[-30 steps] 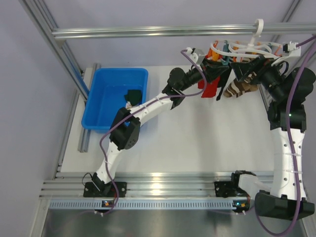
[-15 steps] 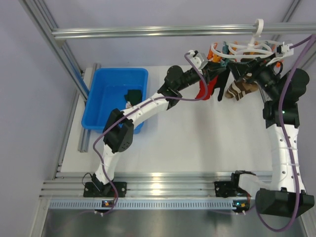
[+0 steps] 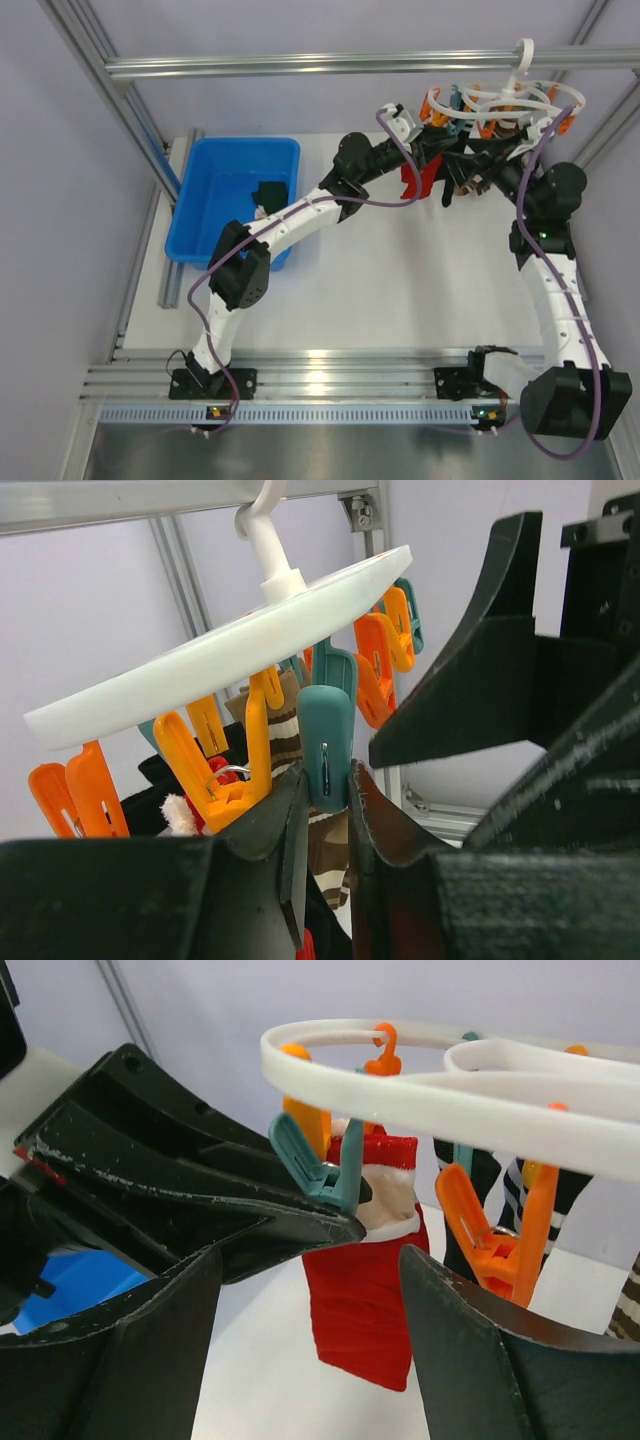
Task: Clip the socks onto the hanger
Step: Open the clamp at the hanger.
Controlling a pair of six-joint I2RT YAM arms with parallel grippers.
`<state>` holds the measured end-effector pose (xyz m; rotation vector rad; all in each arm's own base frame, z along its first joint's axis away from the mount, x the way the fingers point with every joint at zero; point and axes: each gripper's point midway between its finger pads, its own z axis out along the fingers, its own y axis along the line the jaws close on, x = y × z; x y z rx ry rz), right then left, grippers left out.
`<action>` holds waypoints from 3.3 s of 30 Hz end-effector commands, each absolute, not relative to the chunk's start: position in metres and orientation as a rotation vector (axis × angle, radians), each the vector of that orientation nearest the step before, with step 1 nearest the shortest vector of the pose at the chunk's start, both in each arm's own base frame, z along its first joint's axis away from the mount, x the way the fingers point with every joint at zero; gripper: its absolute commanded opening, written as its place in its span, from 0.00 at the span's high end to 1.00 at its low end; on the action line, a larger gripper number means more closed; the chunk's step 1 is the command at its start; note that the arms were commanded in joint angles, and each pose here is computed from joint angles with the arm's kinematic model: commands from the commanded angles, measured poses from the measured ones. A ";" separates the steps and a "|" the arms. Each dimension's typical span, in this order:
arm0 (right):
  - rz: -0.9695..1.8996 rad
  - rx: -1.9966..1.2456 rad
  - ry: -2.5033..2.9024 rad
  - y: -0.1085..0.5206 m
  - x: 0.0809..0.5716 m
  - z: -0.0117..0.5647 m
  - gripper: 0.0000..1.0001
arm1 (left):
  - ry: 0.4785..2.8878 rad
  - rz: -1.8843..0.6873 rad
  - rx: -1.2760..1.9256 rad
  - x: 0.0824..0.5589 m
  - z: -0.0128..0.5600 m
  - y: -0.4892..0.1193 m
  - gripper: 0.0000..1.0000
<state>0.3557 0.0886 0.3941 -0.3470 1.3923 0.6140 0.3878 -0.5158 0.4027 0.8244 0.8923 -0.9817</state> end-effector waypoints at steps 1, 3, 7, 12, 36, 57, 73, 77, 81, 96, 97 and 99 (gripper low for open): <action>0.513 -0.450 1.155 0.096 0.338 0.437 0.30 | 0.766 -1.001 0.857 0.357 0.449 -0.508 1.00; 0.507 -0.445 1.131 0.096 0.339 0.435 0.31 | 0.765 -1.001 0.859 0.357 0.449 -0.508 1.00; 0.503 -0.413 1.092 0.094 0.343 0.442 0.33 | 0.763 -1.006 0.863 0.355 0.447 -0.509 1.00; 0.539 -0.382 1.072 0.094 0.344 0.452 0.36 | 0.759 -1.009 0.865 0.354 0.446 -0.510 1.00; 0.480 -0.322 1.001 0.099 0.361 0.468 0.46 | 0.767 -1.028 0.894 0.349 0.438 -0.518 1.00; 0.464 -0.275 0.968 0.099 0.370 0.480 0.65 | 0.777 -1.046 0.920 0.343 0.431 -0.523 1.00; 0.584 -0.244 1.022 0.108 0.363 0.484 1.00 | 0.788 -1.026 0.890 0.346 0.438 -0.518 1.00; 0.601 -0.257 1.055 0.112 0.361 0.478 0.69 | 0.781 -1.027 0.890 0.346 0.441 -0.519 1.00; 0.580 -0.259 1.069 0.108 0.360 0.475 0.53 | 0.782 -1.030 0.895 0.346 0.439 -0.519 1.00; 0.549 -0.291 1.072 0.088 0.357 0.479 0.59 | 0.789 -1.061 0.890 0.348 0.437 -0.516 1.00; 0.553 -0.298 1.066 0.088 0.356 0.480 0.62 | 0.789 -1.071 0.890 0.347 0.437 -0.517 1.00; 0.560 -0.304 1.070 0.088 0.356 0.479 0.61 | 0.773 -1.089 0.894 0.344 0.438 -0.516 1.00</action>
